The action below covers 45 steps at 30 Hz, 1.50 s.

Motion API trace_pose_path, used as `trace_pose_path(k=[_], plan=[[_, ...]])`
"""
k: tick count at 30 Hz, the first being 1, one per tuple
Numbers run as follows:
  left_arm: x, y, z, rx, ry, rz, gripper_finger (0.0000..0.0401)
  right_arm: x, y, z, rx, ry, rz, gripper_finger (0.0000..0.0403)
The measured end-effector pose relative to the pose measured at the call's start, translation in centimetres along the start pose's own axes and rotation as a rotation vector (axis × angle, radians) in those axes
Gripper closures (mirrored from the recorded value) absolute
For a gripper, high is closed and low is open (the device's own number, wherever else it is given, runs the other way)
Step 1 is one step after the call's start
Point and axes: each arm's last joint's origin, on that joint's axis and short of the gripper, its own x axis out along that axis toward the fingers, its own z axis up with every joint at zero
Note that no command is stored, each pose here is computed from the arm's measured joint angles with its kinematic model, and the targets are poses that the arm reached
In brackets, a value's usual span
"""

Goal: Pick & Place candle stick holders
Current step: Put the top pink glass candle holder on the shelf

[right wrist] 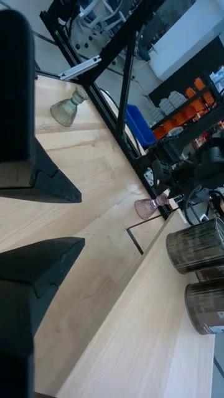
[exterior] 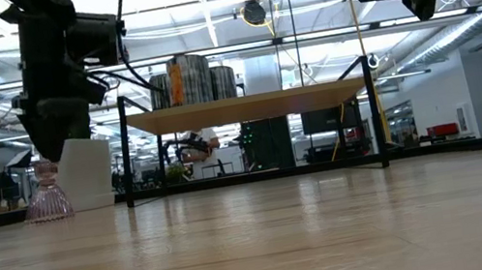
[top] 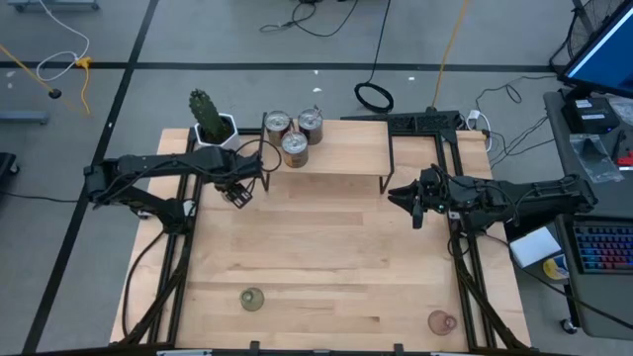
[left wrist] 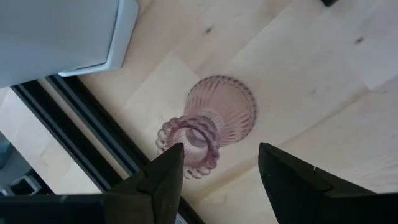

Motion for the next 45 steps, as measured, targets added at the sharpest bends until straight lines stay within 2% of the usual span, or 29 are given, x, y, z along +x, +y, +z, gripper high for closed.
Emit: trace_pose_path(k=[5,11,17,21,28,34,39,45], plan=[[0.2,0.3,0.1,-0.005,0.005,-0.003,0.0204,0.0,0.0,0.0,0.000,0.000,0.000,0.0313],[2.3,-0.1,-0.7,-0.011,0.049,-0.041,0.0210,0.0,0.0,0.0,0.000,0.000,0.000,0.0313],[3.2,-0.1,-1.2,-0.011,0.052,-0.007,0.0215,0.0,0.0,0.0,0.000,0.000,0.000,0.0313],[3.2,-0.1,-1.3,-0.007,0.040,0.018,0.0251,0.0,0.0,0.0,0.005,-0.001,-0.002,0.0313],[3.2,-0.1,-1.2,-0.022,0.029,0.043,0.0368,0.0,0.0,0.0,0.023,-0.001,-0.002,0.0313],[3.2,0.0,-1.6,-0.020,0.067,0.044,0.0369,0.0,0.0,0.0,0.024,-0.001,-0.002,0.0313],[1.6,0.5,-2.2,-0.003,0.155,0.039,0.0373,0.0,0.0,0.0,0.026,-0.001,-0.001,0.0313],[-2.6,0.8,-2.6,-0.001,0.133,-0.047,0.0373,0.0,0.1,0.1,0.030,-0.011,0.006,0.0313]])
